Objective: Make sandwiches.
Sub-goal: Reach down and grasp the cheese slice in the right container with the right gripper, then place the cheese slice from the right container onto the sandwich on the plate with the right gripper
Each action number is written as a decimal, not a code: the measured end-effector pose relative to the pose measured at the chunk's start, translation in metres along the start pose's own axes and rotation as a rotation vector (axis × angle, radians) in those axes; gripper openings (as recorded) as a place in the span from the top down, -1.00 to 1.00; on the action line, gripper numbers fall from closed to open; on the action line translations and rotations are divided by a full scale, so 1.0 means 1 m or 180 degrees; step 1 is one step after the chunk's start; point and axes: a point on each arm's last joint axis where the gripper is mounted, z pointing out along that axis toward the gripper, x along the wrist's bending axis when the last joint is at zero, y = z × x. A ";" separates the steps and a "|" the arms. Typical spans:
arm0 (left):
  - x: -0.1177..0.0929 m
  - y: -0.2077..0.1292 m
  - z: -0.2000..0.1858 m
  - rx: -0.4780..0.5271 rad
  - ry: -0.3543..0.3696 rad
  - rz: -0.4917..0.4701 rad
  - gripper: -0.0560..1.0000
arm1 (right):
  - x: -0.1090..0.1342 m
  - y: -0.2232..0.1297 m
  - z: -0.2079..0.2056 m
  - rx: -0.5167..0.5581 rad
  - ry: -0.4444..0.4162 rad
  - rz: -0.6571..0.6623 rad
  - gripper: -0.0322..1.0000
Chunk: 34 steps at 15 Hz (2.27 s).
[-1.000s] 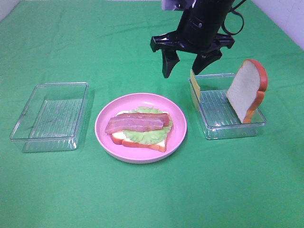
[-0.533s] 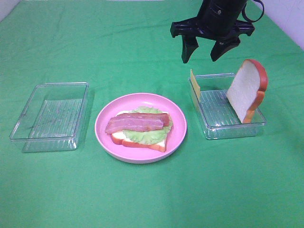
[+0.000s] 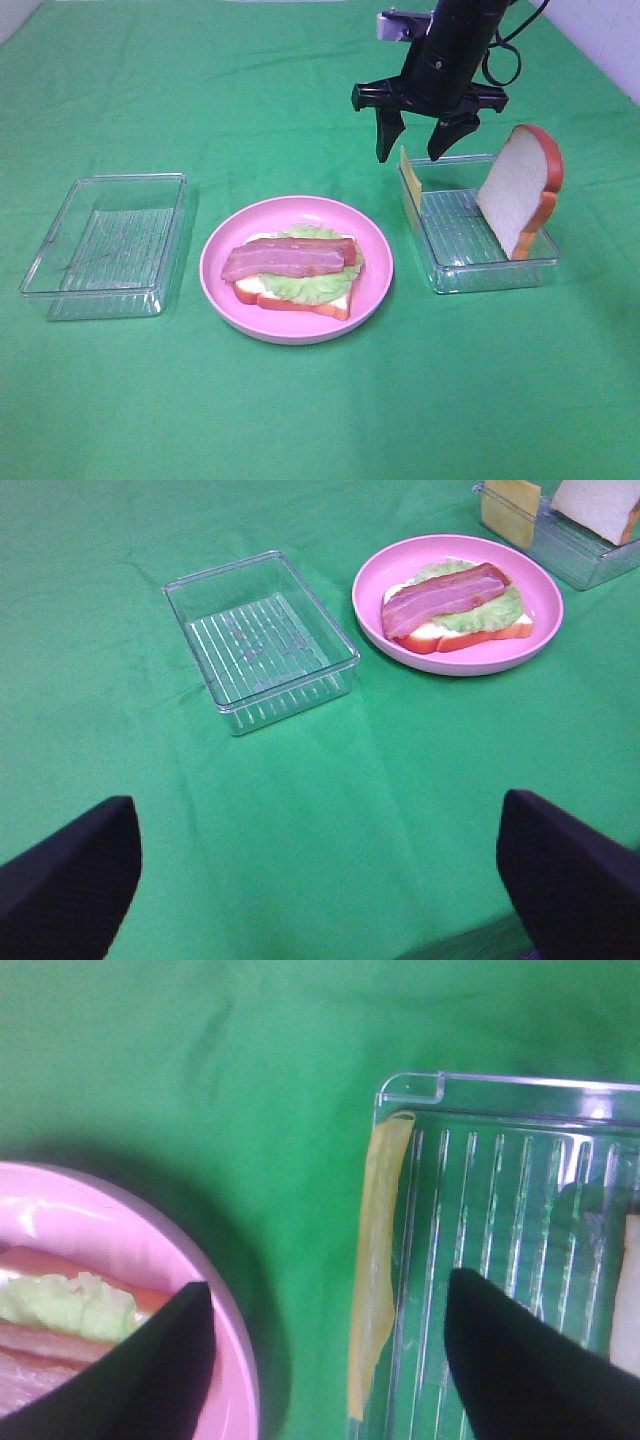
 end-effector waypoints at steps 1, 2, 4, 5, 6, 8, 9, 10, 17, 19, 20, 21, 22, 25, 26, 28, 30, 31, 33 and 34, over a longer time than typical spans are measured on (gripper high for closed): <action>0.000 0.000 0.000 0.0000 0.0000 0.0000 -0.83 | 0.000 0.001 0.007 0.0035 -0.0005 -0.0001 -0.22; 0.000 0.000 0.000 0.0000 0.0000 0.0000 -0.83 | -0.001 0.001 0.013 0.0072 -0.0011 0.0001 -0.20; 0.000 0.000 0.000 0.0000 0.0000 0.0000 -0.83 | -0.001 0.001 0.025 0.0148 -0.0022 0.0006 -0.16; 0.000 0.000 0.000 0.0000 0.0000 0.0000 -0.83 | -0.002 0.001 0.027 0.0157 -0.0023 0.0007 -0.14; 0.000 0.000 0.000 0.0000 0.0000 0.0000 -0.83 | -0.002 0.001 0.028 0.0167 -0.0025 0.0007 -0.09; 0.000 0.000 0.000 0.0000 0.0000 0.0000 -0.83 | -0.002 0.001 0.028 0.0156 -0.0029 0.0004 0.20; 0.000 0.000 0.000 0.0000 0.0000 0.0000 -0.83 | -0.002 0.001 0.028 0.0161 -0.0044 -0.0002 0.38; 0.000 0.000 0.000 0.0000 0.0000 0.0000 -0.83 | -0.002 0.001 0.028 0.0173 -0.0052 -0.0005 0.64; 0.000 0.000 0.000 -0.0003 0.0000 0.0000 -0.83 | 0.000 0.008 0.002 0.0188 -0.0065 -0.0104 0.94; 0.000 0.000 0.000 -0.0003 0.0000 0.0000 -0.83 | 0.007 0.018 -0.025 -0.0050 0.0108 -0.0231 0.94; 0.000 0.000 0.000 -0.0003 0.0000 0.0000 -0.83 | 0.009 0.017 -0.029 -0.0066 0.0184 -0.0249 0.94; 0.000 0.000 0.000 -0.0003 0.0000 0.0000 -0.83 | 0.015 0.017 -0.036 -0.0099 0.0357 -0.0280 0.94; 0.000 0.000 0.000 -0.0003 0.0000 0.0000 -0.83 | 0.020 0.016 -0.043 -0.0132 0.0542 -0.0317 0.94; 0.000 0.000 0.000 -0.0003 0.0000 0.0000 -0.83 | 0.044 0.005 -0.058 -0.0095 0.1432 -0.0439 0.94; 0.000 0.000 0.000 -0.0003 0.0000 0.0000 -0.83 | 0.052 -0.001 -0.052 0.0000 0.1647 -0.0477 0.94; 0.000 0.000 0.000 -0.0003 0.0000 0.0000 -0.83 | 0.066 -0.012 -0.038 0.0184 0.1771 -0.0593 0.94; 0.000 0.000 0.000 -0.0003 0.0000 0.0000 -0.83 | 0.087 -0.032 -0.018 0.0456 0.1813 -0.0787 0.94; 0.000 0.000 0.000 -0.0003 0.0000 0.0000 -0.83 | 0.096 -0.040 -0.011 0.0568 0.1818 -0.0846 0.94; 0.000 0.000 0.000 -0.0003 0.0000 0.0000 -0.83 | 0.111 -0.049 0.003 0.0627 0.1819 -0.0877 0.94; 0.000 0.000 0.000 -0.0003 0.0000 0.0000 -0.83 | 0.110 -0.049 0.009 0.0658 0.1803 -0.0848 0.94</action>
